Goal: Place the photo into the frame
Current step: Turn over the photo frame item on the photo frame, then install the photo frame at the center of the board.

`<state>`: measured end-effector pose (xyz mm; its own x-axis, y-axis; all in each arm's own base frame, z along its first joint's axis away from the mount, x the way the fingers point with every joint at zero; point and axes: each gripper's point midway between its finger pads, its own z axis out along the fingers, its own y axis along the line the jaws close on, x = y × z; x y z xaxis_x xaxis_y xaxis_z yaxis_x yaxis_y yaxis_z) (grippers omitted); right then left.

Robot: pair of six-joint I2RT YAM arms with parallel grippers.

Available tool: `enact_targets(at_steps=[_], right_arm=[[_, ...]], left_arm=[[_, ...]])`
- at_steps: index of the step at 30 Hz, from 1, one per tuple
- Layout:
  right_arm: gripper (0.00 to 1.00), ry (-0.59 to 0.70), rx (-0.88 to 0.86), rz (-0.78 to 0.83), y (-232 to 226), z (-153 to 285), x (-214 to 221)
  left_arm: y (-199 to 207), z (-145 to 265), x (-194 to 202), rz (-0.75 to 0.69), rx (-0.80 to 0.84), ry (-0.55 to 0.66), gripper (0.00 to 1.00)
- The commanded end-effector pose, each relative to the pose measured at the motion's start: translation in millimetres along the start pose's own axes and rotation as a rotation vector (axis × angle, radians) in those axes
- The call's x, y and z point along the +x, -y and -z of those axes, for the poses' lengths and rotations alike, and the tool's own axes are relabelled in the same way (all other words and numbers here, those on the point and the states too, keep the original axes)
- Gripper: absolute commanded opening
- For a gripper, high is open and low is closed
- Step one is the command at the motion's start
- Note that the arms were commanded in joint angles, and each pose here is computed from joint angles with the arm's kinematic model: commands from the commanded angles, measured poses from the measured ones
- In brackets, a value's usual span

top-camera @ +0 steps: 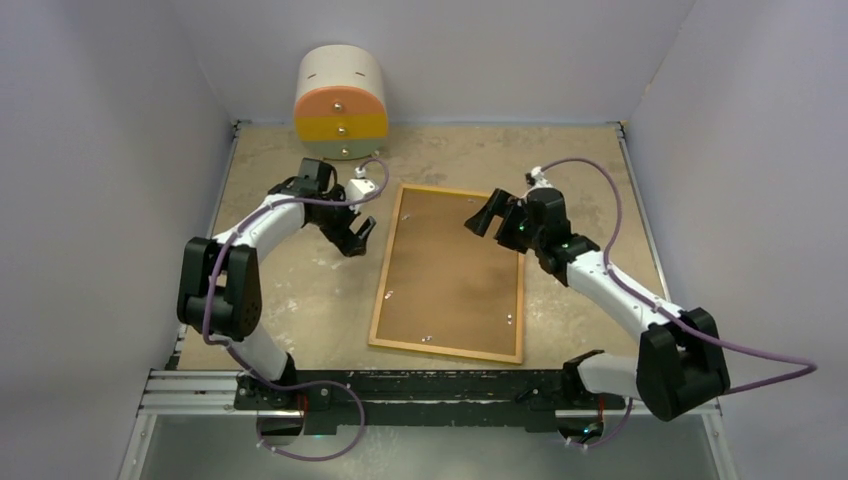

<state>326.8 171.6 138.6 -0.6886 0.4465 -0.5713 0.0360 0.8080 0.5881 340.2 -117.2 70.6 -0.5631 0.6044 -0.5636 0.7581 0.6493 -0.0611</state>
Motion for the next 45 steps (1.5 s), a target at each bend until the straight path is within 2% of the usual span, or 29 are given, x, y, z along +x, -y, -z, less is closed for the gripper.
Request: enact_targets(at_steps=[1, 4, 8, 11, 13, 20, 31, 45], right_arm=[[0.99, -0.145, -0.341, 0.032, -73.0, 6.3, 45.4], [0.88, -0.211, -0.376, 0.091, -92.3, 2.4, 79.3], [0.58, -0.274, -0.421, 0.208, -113.8, -3.5, 120.0], [0.47, -0.319, -0.457, 0.249, -121.6, -8.7, 148.9], [0.48, -0.341, -0.47, 0.269, -125.4, -12.6, 165.4], [0.47, -0.371, -0.456, 0.343, -133.0, -28.7, 196.6], [0.41, -0.399, -0.437, 0.372, -130.4, -50.9, 215.8], [0.36, -0.449, -0.432, 0.349, -126.0, -65.2, 233.5]], left_arm=[[26.4, -12.5, -21.3, 0.097, 0.201, 0.056, 0.91], [38.0, -22.1, -21.7, 0.149, 0.284, 0.061, 0.84], [49.5, -31.3, -21.0, 0.209, 0.365, 0.069, 0.77], [57.2, -35.7, -23.0, 0.234, 0.418, 0.085, 0.62], [61.1, -38.1, -22.7, 0.238, 0.446, 0.086, 0.51], [65.9, -46.1, -15.3, 0.23, 0.487, 0.068, 0.4], [71.0, -51.6, -4.5, 0.22, 0.499, 0.047, 0.33], [69.2, -52.1, 0.4, 0.199, 0.471, 0.033, 0.32]])
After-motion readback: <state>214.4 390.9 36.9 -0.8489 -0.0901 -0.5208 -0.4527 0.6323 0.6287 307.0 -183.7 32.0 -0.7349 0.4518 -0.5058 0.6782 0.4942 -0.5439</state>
